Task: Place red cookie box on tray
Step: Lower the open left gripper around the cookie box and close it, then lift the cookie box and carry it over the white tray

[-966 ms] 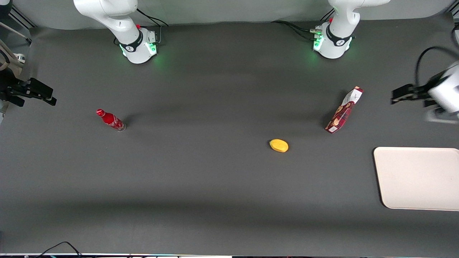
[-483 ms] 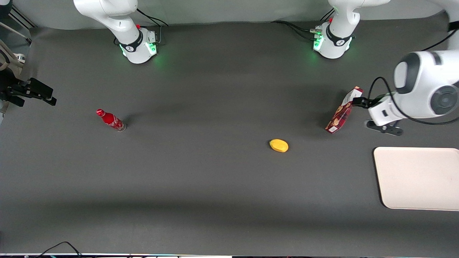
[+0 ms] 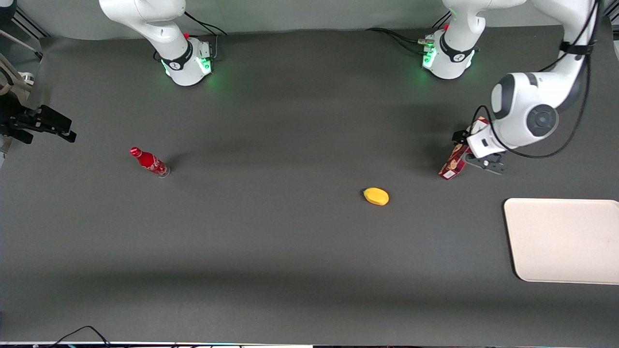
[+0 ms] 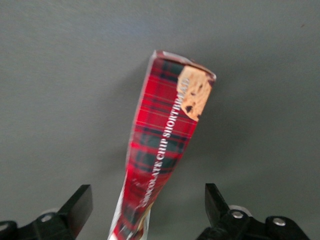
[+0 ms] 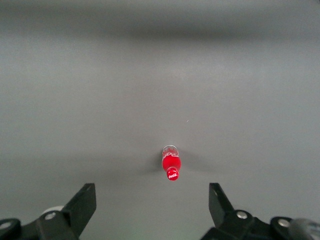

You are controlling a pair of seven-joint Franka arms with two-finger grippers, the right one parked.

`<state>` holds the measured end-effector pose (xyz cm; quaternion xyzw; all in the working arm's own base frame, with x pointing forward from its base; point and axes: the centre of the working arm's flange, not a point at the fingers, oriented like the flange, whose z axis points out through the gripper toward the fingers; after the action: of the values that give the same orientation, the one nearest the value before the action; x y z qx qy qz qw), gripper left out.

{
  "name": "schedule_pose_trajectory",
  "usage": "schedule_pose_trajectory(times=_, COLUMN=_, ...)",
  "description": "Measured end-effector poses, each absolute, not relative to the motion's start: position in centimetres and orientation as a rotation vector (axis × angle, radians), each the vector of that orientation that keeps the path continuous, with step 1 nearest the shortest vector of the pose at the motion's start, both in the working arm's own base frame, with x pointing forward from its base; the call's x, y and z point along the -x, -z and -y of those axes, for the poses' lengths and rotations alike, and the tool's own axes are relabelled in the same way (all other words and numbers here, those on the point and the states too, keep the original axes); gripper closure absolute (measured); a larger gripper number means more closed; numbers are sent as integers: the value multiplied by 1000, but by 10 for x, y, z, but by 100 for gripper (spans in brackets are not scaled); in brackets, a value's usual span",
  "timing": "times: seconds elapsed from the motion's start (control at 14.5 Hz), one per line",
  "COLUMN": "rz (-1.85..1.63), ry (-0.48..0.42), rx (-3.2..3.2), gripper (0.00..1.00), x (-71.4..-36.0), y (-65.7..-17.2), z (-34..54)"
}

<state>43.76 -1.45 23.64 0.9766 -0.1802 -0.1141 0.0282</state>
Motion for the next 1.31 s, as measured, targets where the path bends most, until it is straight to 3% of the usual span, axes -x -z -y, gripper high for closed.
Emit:
schedule_pose_trajectory(times=0.21, rz=571, ry=289, rx=-3027, gripper=0, x=-417, y=-217, z=16)
schedule_pose_trajectory(times=0.41, rz=625, ry=268, rx=-3017, gripper=9, x=-416, y=-216, z=16)
schedule_pose_trajectory(times=0.76, rz=637, ry=253, rx=-3017, gripper=66, x=-417, y=-217, z=15)
schedule_pose_trajectory(times=0.97, rz=592, ry=239, rx=-3011, gripper=93, x=-419, y=-218, z=14)
schedule_pose_trajectory(times=1.1, rz=523, ry=189, rx=-3008, gripper=94, x=-430, y=-227, z=11)
schedule_pose_trajectory(times=1.31, rz=414, ry=141, rx=-3007, gripper=95, x=-477, y=-275, z=-17)
